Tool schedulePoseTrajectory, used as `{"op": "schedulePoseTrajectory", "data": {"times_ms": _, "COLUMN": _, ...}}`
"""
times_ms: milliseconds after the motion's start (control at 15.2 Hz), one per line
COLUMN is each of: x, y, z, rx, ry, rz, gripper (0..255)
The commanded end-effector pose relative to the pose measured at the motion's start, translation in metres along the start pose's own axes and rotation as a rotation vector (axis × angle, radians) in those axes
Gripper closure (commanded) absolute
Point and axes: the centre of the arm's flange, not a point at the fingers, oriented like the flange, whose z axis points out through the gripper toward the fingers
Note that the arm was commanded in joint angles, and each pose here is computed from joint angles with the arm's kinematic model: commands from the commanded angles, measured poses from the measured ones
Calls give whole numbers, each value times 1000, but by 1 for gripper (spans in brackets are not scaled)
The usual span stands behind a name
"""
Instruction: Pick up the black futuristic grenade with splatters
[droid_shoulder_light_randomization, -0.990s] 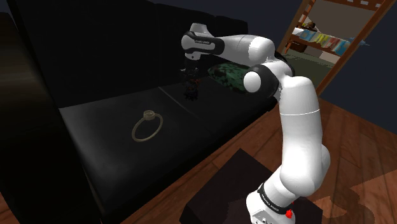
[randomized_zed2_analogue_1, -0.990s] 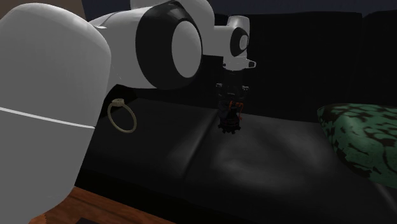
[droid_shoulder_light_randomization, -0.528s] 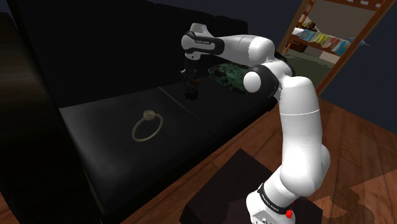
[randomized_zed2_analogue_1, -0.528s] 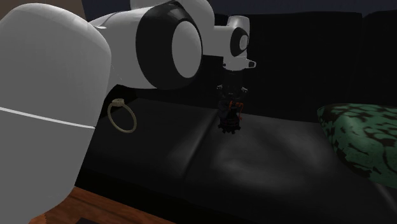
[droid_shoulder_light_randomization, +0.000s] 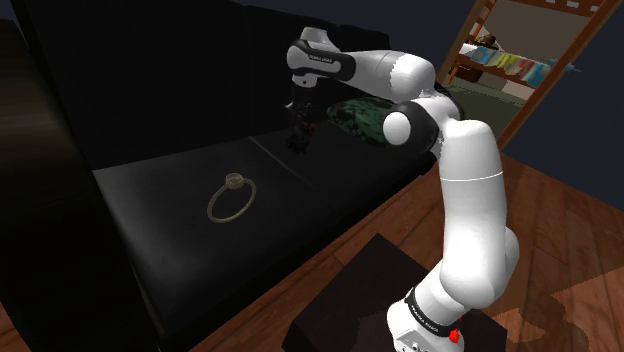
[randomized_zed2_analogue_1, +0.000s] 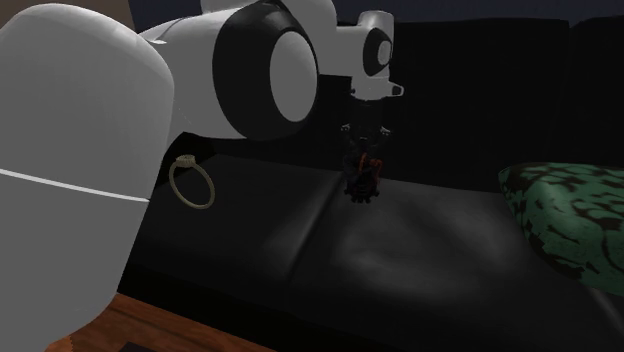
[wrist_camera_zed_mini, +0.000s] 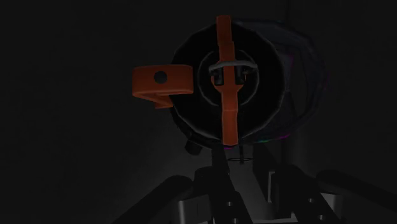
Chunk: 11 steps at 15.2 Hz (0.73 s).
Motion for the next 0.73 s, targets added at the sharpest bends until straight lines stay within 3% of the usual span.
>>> {"op": "schedulePoseTrajectory", "data": {"times_ms": 0, "x": 0, "y": 1, "z": -10, "rx": 0, "ry": 0, "rz": 0, "gripper": 255}}
{"op": "schedulePoseTrajectory", "data": {"times_ms": 660, "x": -1, "y": 0, "z": -53, "rx": 0, "ry": 0, "rz": 0, "gripper": 255}}
